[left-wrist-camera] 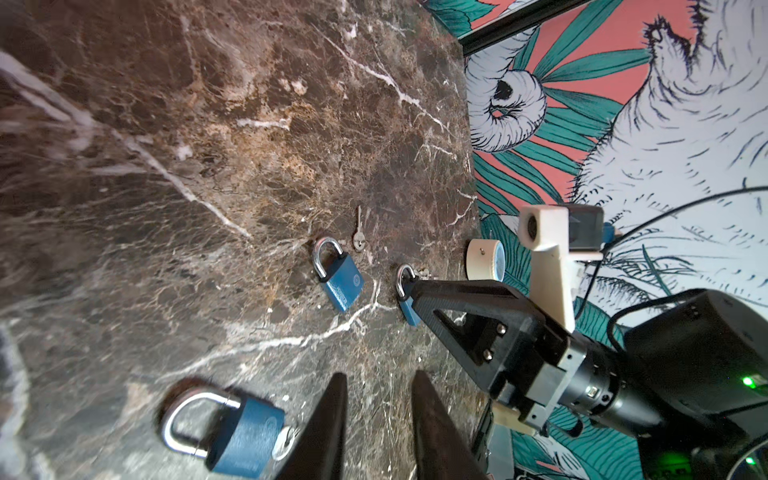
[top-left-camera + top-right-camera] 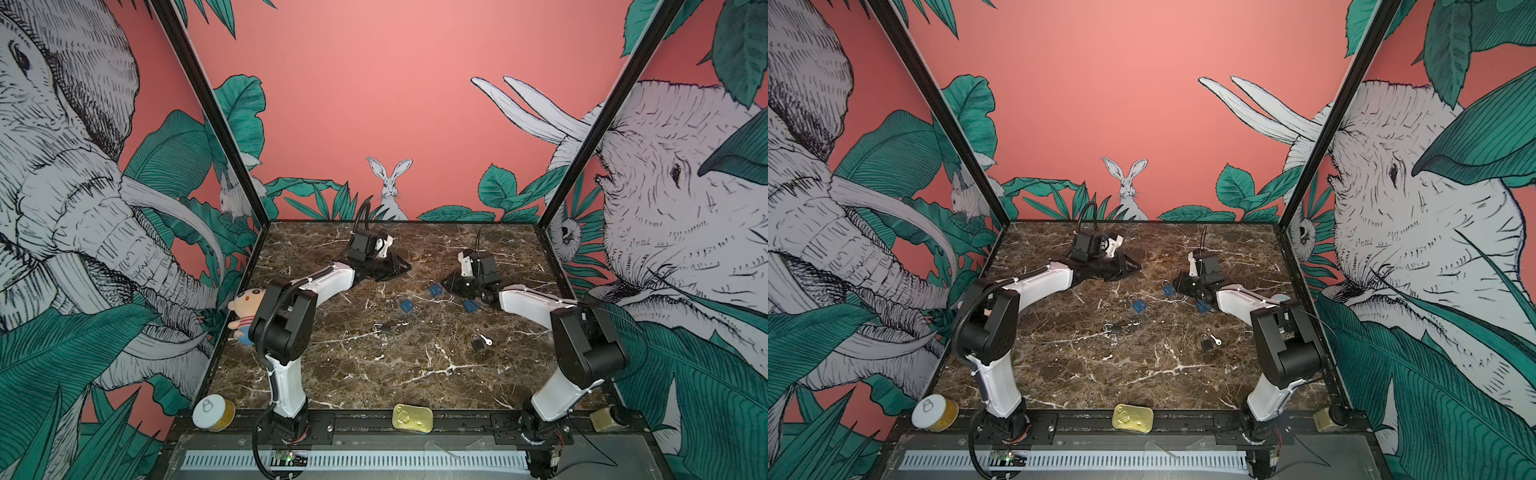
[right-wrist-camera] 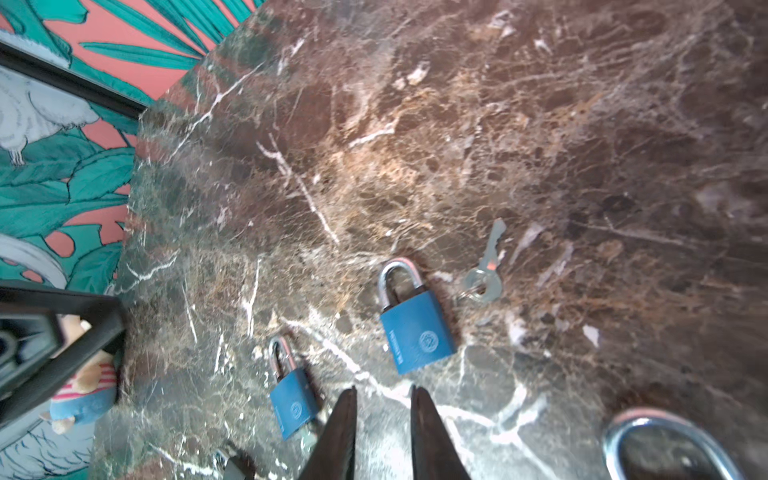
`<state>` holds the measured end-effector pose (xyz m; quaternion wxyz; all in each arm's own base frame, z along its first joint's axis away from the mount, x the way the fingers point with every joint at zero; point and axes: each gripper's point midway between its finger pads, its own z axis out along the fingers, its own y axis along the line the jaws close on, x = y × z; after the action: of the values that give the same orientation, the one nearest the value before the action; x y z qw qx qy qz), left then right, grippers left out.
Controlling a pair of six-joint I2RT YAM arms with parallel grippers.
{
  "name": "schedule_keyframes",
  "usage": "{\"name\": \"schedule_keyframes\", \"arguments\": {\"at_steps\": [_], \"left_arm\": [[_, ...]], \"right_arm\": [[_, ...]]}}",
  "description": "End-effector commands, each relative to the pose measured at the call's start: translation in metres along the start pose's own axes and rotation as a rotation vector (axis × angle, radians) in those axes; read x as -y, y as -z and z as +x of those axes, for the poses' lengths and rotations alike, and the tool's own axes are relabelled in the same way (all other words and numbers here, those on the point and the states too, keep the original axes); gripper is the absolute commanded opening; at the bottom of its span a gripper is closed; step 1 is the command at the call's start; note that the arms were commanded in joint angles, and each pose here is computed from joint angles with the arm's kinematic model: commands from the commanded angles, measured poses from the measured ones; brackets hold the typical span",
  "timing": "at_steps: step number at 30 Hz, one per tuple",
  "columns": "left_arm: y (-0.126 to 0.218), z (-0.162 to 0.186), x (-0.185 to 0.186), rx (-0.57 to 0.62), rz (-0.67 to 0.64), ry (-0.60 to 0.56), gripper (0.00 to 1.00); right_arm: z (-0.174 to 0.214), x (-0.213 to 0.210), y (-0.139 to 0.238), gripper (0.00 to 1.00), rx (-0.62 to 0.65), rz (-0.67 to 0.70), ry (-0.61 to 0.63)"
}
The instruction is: Lock with the key
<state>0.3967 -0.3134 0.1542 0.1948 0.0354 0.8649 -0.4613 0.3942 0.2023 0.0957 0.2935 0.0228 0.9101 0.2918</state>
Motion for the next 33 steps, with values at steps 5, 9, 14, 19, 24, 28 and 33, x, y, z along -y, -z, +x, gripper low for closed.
{"name": "schedule_keyframes", "arguments": {"at_steps": [5,9,14,19,24,28,33], "left_arm": [[0.05,0.029,-0.017,0.039,-0.152,-0.084,0.29],[0.074,0.046,-0.029,0.064,-0.208,-0.085,0.3],[0.095,0.055,-0.049,0.128,-0.222,-0.029,0.3],[0.105,0.055,-0.055,0.178,-0.192,0.029,0.3],[0.123,0.053,-0.053,0.199,-0.207,0.008,0.3],[0.133,0.049,-0.06,0.243,-0.211,0.028,0.3],[0.132,0.045,-0.065,0.248,-0.191,0.058,0.3]], "right_arm": [[0.038,-0.04,0.013,0.24,-0.048,0.077,0.26],[0.058,-0.059,0.013,0.25,-0.074,0.064,0.349],[0.073,-0.075,0.011,0.3,-0.097,0.087,0.493],[0.079,-0.079,-0.008,0.39,-0.136,0.105,0.576],[0.083,-0.083,-0.03,0.43,-0.174,0.139,0.654],[0.083,-0.082,-0.046,0.44,-0.194,0.171,0.685],[0.087,-0.083,-0.061,0.47,-0.241,0.192,0.741]]}}
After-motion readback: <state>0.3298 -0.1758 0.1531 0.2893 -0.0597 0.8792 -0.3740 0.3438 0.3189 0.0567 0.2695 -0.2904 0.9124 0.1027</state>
